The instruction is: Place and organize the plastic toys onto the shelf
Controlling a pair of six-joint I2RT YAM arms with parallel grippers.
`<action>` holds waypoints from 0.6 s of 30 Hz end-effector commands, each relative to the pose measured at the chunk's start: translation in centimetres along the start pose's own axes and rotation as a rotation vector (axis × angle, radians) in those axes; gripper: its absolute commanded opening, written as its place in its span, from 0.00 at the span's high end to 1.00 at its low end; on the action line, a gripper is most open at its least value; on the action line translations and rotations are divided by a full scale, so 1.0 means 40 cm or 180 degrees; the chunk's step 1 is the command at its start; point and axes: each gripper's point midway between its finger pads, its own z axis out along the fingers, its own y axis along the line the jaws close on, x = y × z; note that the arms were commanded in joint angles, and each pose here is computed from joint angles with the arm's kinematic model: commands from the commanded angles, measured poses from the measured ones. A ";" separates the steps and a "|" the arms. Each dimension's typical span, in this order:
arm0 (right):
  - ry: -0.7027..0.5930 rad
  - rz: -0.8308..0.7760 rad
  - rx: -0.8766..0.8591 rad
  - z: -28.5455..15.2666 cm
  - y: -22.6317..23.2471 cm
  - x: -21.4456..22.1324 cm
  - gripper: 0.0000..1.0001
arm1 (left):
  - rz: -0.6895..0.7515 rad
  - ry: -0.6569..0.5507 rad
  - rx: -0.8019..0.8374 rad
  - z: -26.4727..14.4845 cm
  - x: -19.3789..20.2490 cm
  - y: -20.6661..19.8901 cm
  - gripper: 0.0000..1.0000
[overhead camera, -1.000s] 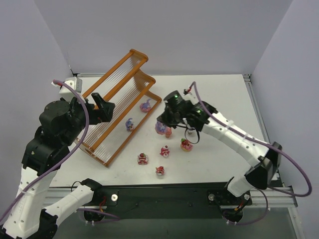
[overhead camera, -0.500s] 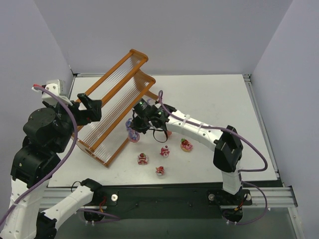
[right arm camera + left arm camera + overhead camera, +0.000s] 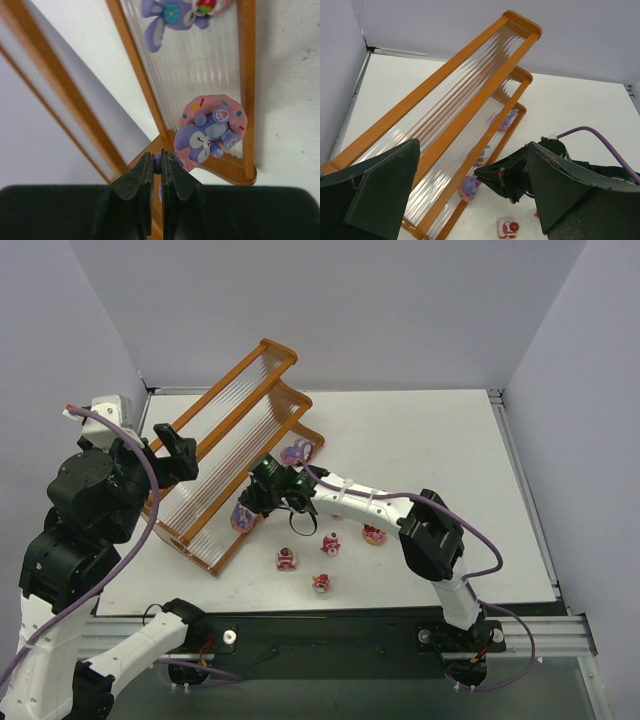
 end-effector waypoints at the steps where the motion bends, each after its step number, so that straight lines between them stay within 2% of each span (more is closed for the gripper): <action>1: 0.0128 0.0208 -0.0098 -0.001 0.029 0.040 1.00 | 0.0127 -0.0159 -0.0251 -0.024 -0.058 0.039 0.03; 18: 0.0157 0.0479 -0.0205 0.053 0.011 0.084 1.00 | 0.0210 -0.0125 -0.0287 -0.031 -0.057 0.047 0.03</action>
